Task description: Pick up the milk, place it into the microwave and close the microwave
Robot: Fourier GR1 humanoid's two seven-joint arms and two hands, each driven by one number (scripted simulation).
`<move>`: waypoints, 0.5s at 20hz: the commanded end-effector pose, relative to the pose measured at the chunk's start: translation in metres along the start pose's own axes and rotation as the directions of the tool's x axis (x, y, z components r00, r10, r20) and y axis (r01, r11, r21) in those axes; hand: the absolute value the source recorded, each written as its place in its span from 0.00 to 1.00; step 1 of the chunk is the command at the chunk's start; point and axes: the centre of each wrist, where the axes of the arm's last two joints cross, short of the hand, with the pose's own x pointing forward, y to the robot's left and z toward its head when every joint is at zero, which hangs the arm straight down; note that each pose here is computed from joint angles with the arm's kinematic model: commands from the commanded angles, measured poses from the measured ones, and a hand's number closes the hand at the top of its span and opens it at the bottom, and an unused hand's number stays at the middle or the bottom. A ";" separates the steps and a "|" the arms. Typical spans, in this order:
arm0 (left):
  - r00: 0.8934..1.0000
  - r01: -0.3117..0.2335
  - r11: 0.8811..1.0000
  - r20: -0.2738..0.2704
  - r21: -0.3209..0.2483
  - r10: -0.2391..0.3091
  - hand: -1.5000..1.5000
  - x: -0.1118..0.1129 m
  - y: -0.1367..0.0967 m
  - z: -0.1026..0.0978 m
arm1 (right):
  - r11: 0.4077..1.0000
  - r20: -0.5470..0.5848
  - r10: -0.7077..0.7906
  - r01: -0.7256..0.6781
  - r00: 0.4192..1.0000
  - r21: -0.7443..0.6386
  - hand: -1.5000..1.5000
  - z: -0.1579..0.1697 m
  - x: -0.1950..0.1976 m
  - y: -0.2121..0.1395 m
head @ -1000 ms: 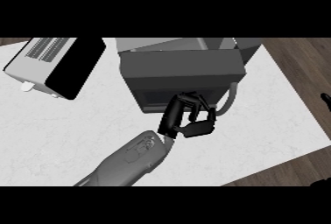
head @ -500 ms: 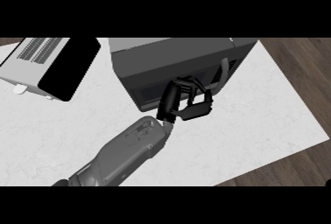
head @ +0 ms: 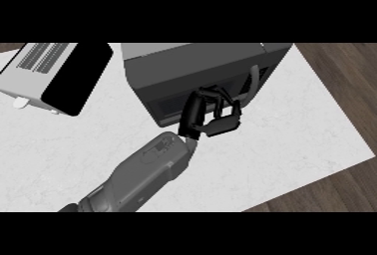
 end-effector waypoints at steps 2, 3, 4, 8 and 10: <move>0.998 0.009 0.999 0.056 0.045 -0.012 1.00 0.015 0.004 -0.025 | 1.000 0.001 0.011 -0.011 1.000 0.000 0.00 -0.003 0.005 -0.008; 0.998 -0.018 0.999 0.058 0.040 0.015 1.00 0.015 0.004 -0.025 | 1.000 0.006 0.020 -0.020 1.000 0.000 0.00 -0.008 0.008 -0.013; 0.998 -0.015 0.999 0.066 0.032 0.013 1.00 0.014 0.004 -0.025 | 1.000 0.004 0.024 -0.024 1.000 -0.010 0.00 -0.007 0.009 -0.017; 0.998 -0.012 0.999 0.057 0.042 0.010 1.00 0.010 0.006 -0.024 | 1.000 0.013 0.027 -0.026 1.000 -0.012 0.00 -0.011 0.011 -0.022; 0.997 -0.028 0.999 0.074 0.039 0.025 1.00 0.013 0.004 -0.025 | 0.999 0.017 0.047 -0.046 0.999 -0.023 0.00 -0.013 0.017 -0.029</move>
